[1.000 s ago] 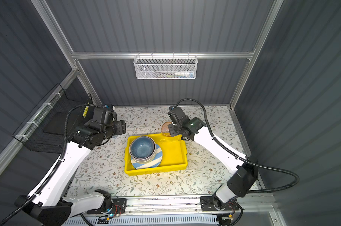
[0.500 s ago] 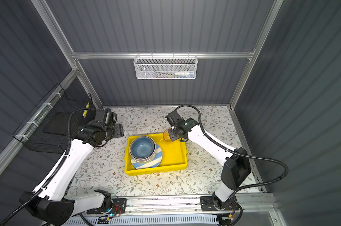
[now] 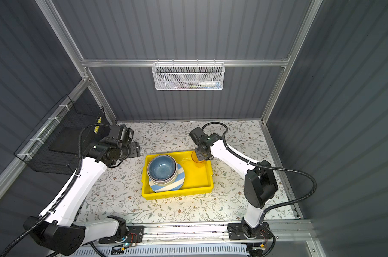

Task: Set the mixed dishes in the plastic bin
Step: 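Lower the pink cup upright into the bin beside the bowls and open the right gripper, then move the left gripper to the pale blue cup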

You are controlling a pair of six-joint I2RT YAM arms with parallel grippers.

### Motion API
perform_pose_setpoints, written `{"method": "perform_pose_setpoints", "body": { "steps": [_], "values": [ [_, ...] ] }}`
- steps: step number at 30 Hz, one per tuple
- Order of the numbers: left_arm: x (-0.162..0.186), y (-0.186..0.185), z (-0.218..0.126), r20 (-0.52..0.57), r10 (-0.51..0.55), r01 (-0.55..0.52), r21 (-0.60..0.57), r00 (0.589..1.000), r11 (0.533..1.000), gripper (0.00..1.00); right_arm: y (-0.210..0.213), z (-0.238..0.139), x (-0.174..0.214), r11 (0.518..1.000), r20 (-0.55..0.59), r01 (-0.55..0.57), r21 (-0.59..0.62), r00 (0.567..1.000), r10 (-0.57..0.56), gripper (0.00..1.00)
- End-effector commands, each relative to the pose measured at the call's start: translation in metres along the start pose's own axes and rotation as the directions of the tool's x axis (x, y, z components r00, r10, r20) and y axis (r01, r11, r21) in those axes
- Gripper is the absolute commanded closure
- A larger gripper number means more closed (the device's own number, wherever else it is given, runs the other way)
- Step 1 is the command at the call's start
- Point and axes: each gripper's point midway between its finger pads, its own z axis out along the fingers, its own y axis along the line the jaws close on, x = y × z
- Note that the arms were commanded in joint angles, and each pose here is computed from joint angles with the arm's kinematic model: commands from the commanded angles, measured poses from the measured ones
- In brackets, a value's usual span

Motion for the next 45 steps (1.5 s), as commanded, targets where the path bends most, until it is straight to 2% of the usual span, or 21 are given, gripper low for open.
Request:
{"method": "perform_pose_setpoints", "body": {
  "steps": [1, 3, 6, 12, 17, 24, 27, 32, 38, 41, 45],
  "values": [
    [0.010, 0.008, 0.005, -0.036, 0.016, -0.017, -0.038, 0.999, 0.999, 0.22, -0.007, 0.002, -0.007, 0.999, 0.007, -0.031, 0.033, 1.000, 0.030, 1.00],
    [0.012, 0.009, 0.006, -0.040, 0.017, -0.018, -0.043, 0.999, 0.999, 0.22, -0.008, 0.004, -0.008, 0.999, 0.004, -0.033, 0.037, 0.999, 0.033, 1.00],
    [0.014, 0.009, 0.008, -0.049, 0.017, -0.019, -0.042, 0.999, 0.999, 0.21, -0.010, 0.007, -0.008, 0.998, -0.002, -0.041, 0.047, 0.999, 0.041, 0.94],
    [0.019, 0.013, 0.007, -0.067, 0.027, -0.031, -0.060, 0.997, 0.998, 0.21, -0.015, 0.013, -0.008, 0.997, -0.017, -0.044, 0.057, 0.999, 0.045, 0.89],
    [0.021, 0.015, 0.008, -0.076, 0.033, -0.038, -0.066, 0.997, 0.997, 0.21, -0.013, 0.012, -0.012, 0.998, -0.016, -0.046, 0.045, 0.999, 0.047, 0.79],
    [0.021, 0.015, 0.010, -0.083, 0.034, -0.040, -0.069, 0.996, 0.997, 0.21, -0.013, 0.002, -0.019, 0.998, 0.002, -0.047, 0.032, 0.999, 0.047, 0.74],
    [0.022, 0.016, 0.013, -0.091, 0.035, -0.042, -0.077, 0.995, 0.996, 0.21, -0.013, -0.009, -0.023, 0.999, 0.025, -0.051, 0.013, 0.998, 0.051, 0.68],
    [0.016, 0.018, 0.021, -0.094, 0.024, -0.033, -0.095, 0.995, 0.995, 0.21, -0.008, -0.030, -0.032, 0.997, 0.087, -0.050, -0.063, 0.995, 0.056, 0.49],
    [0.003, 0.036, 0.031, -0.102, 0.002, -0.017, -0.146, 0.995, 0.989, 0.24, -0.005, -0.048, -0.037, 0.991, 0.143, -0.065, -0.120, 0.986, 0.082, 0.38],
    [-0.015, 0.049, 0.036, -0.070, -0.020, 0.006, -0.183, 0.997, 0.983, 0.26, -0.005, -0.054, -0.037, 0.988, 0.173, -0.063, -0.139, 0.981, 0.087, 0.33],
    [-0.025, 0.065, 0.043, -0.069, -0.035, 0.019, -0.221, 0.997, 0.975, 0.28, -0.003, -0.061, -0.036, 0.984, 0.204, -0.055, -0.168, 0.975, 0.089, 0.29]
  ]
}}
